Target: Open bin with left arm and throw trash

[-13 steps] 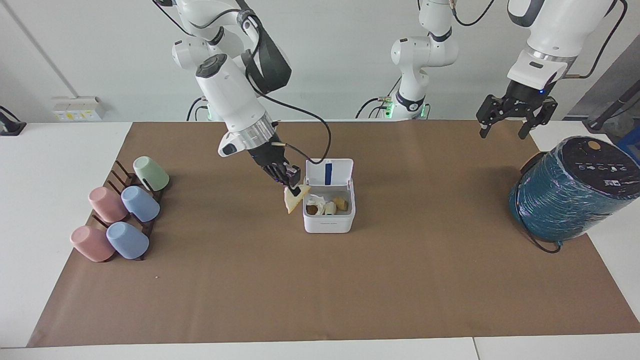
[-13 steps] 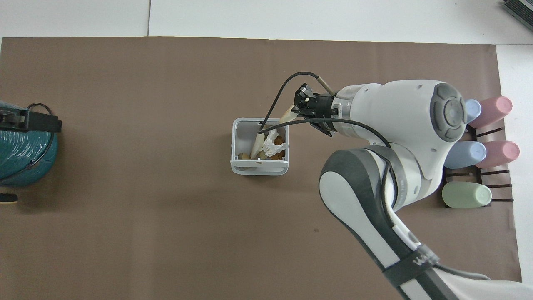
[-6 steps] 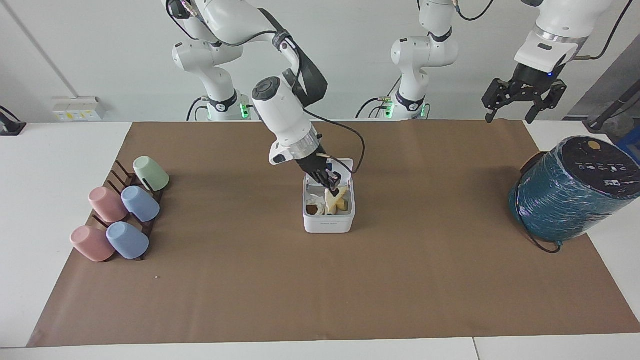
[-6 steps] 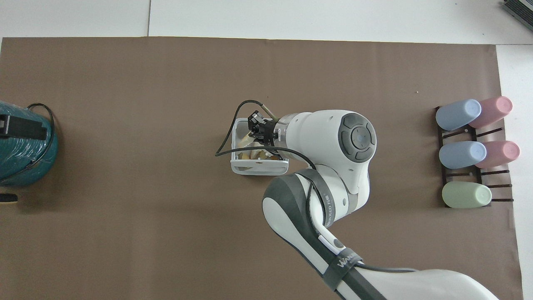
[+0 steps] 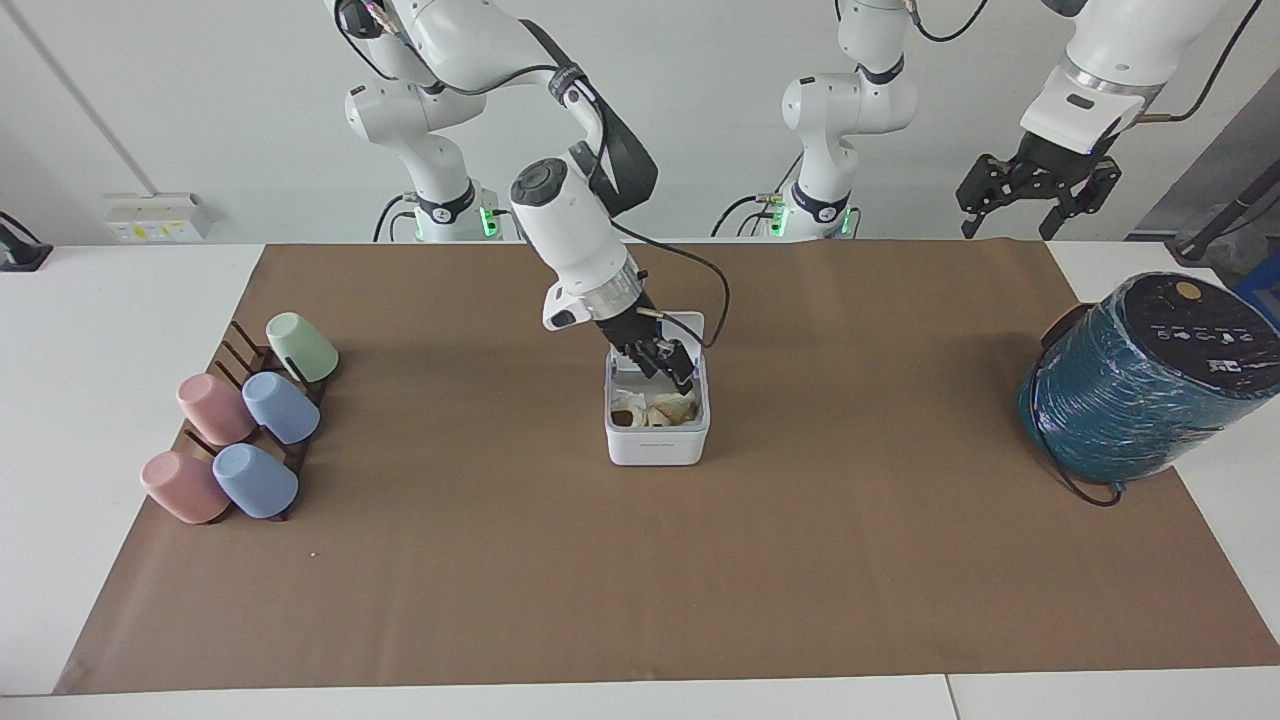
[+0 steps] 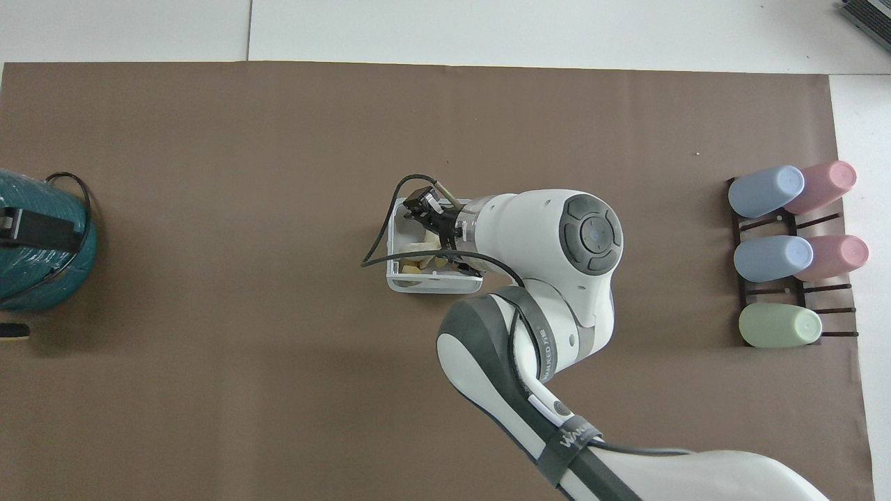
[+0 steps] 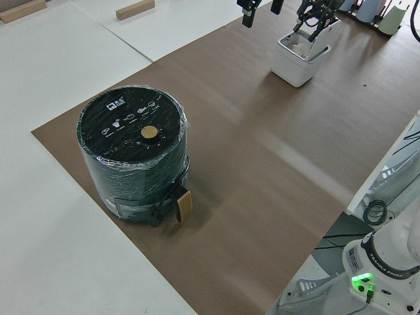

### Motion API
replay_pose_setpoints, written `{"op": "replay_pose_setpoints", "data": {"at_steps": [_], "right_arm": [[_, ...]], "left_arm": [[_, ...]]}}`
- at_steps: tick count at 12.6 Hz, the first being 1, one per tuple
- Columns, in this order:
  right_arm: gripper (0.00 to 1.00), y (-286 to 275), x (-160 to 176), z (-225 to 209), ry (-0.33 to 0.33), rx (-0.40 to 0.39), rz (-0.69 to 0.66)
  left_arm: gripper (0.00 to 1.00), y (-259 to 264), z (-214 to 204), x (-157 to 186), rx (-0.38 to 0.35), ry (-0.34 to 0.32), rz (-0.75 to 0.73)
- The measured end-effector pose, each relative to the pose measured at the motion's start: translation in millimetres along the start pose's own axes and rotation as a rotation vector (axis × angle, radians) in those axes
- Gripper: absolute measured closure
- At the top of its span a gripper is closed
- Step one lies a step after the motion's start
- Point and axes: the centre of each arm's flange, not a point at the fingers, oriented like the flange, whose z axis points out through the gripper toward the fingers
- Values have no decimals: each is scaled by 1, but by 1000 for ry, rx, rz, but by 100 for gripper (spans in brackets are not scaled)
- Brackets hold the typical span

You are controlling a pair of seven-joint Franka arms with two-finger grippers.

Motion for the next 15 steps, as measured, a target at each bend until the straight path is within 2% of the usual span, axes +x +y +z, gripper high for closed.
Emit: {"op": "replay_pose_setpoints", "data": {"at_steps": [1,3,6,8,11,15], "right_arm": [[1,-1,3,-3,4,5,4],[0,-6,17,-16,46,19,-26],[0,-20,55,-57,209,23,-179],[0,-23,80,-80,290,-23,-325],[0,-9,125,-114,299,-168,-501],[0,28,162,-198,232,-329,-582]], "left_arm": [[0,0,0,0,0,-1,0],[0,0,1,0,0,-2,0],[0,0,1,0,0,-2,0],[0,0,1,0,0,-2,1],[0,2,1,0,0,-2,4],[0,5,1,0,0,-5,10]]}}
